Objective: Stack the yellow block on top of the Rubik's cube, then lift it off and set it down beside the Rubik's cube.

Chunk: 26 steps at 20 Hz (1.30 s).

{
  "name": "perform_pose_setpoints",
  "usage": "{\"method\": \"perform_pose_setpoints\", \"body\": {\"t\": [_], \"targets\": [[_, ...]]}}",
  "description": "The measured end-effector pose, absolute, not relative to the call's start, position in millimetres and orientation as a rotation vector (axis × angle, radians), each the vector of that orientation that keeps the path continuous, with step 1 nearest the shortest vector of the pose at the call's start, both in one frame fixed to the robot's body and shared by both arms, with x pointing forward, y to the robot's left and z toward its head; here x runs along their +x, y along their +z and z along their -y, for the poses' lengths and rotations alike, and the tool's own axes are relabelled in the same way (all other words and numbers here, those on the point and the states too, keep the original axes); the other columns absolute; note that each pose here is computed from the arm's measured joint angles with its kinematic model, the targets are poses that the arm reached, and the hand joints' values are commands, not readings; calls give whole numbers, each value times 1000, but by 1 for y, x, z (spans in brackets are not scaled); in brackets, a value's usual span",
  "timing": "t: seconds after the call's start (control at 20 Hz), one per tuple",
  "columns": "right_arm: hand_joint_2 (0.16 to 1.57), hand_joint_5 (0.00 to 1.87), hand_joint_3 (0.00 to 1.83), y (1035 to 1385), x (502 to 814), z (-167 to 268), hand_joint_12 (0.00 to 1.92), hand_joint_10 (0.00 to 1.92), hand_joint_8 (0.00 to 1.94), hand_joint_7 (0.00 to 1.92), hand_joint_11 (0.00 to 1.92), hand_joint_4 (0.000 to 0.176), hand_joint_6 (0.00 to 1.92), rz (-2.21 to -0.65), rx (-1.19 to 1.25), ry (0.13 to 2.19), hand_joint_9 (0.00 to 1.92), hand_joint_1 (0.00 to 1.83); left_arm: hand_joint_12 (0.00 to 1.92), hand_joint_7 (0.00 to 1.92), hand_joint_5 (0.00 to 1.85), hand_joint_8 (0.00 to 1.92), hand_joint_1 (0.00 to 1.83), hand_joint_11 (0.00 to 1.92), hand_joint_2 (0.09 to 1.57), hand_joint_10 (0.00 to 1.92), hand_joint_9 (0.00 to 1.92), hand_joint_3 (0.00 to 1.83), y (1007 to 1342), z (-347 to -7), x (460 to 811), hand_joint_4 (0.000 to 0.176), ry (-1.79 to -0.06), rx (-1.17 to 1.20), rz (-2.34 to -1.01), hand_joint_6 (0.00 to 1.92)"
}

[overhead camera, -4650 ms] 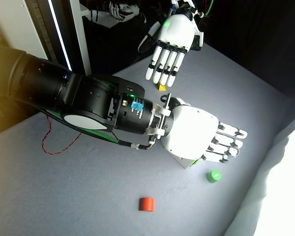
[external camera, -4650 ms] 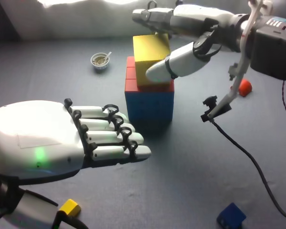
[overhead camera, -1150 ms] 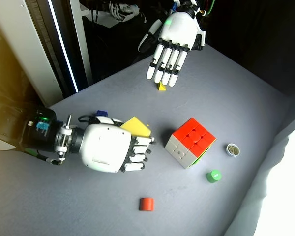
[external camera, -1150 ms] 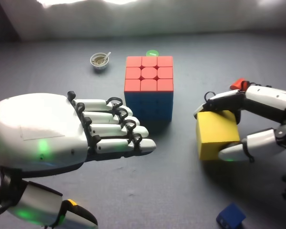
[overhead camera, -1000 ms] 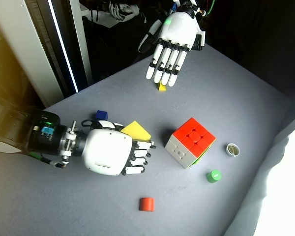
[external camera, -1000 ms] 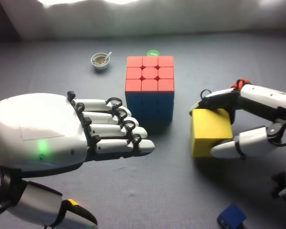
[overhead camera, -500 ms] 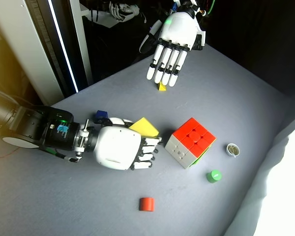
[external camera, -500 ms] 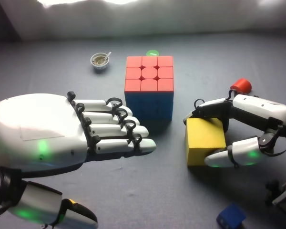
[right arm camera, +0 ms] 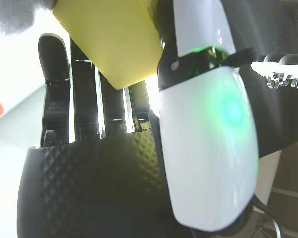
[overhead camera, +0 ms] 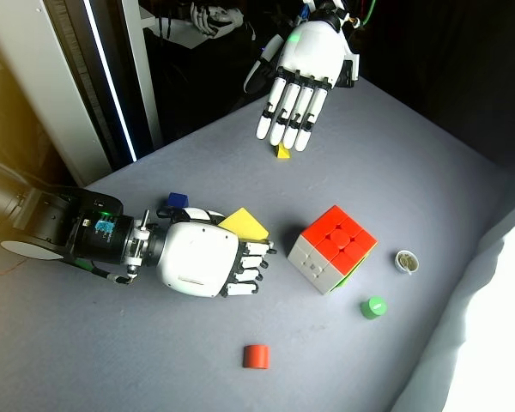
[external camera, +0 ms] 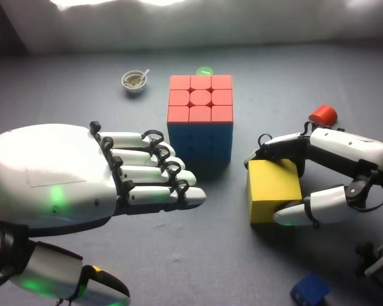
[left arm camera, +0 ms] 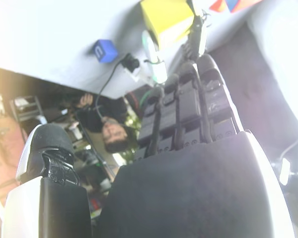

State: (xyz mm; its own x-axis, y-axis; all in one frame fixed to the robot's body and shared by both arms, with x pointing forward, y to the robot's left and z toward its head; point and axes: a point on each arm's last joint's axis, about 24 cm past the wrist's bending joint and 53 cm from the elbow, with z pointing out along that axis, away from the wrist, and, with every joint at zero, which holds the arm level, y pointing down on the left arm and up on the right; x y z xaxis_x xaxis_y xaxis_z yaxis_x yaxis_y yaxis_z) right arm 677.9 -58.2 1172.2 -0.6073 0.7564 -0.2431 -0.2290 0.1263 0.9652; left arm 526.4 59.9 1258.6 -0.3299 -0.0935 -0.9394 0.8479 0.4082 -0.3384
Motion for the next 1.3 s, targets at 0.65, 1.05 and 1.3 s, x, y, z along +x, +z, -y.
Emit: {"method": "perform_pose_setpoints", "body": {"t": [0.65,1.05,1.3], "targets": [[1145,212,0,1170,676,54,1402,701,65,362,0,0,204,-1632,489,1578,84,889,383,123,81,7,274,0,1164,7,137,0,1259,-60,527,0,-1123,679,-1615,4],[1106,24,0,1169,676,54,801,289,1,108,0,0,4,-1636,488,1574,11,732,392,132,86,1,243,0,1171,1,147,3,1259,-61,527,0,-1122,677,-1616,0],[1091,8,0,1169,674,52,587,191,3,73,0,0,3,-1641,470,1572,18,719,318,97,54,2,217,0,1186,1,112,5,1259,-61,527,0,-1122,677,-1616,0]]}}
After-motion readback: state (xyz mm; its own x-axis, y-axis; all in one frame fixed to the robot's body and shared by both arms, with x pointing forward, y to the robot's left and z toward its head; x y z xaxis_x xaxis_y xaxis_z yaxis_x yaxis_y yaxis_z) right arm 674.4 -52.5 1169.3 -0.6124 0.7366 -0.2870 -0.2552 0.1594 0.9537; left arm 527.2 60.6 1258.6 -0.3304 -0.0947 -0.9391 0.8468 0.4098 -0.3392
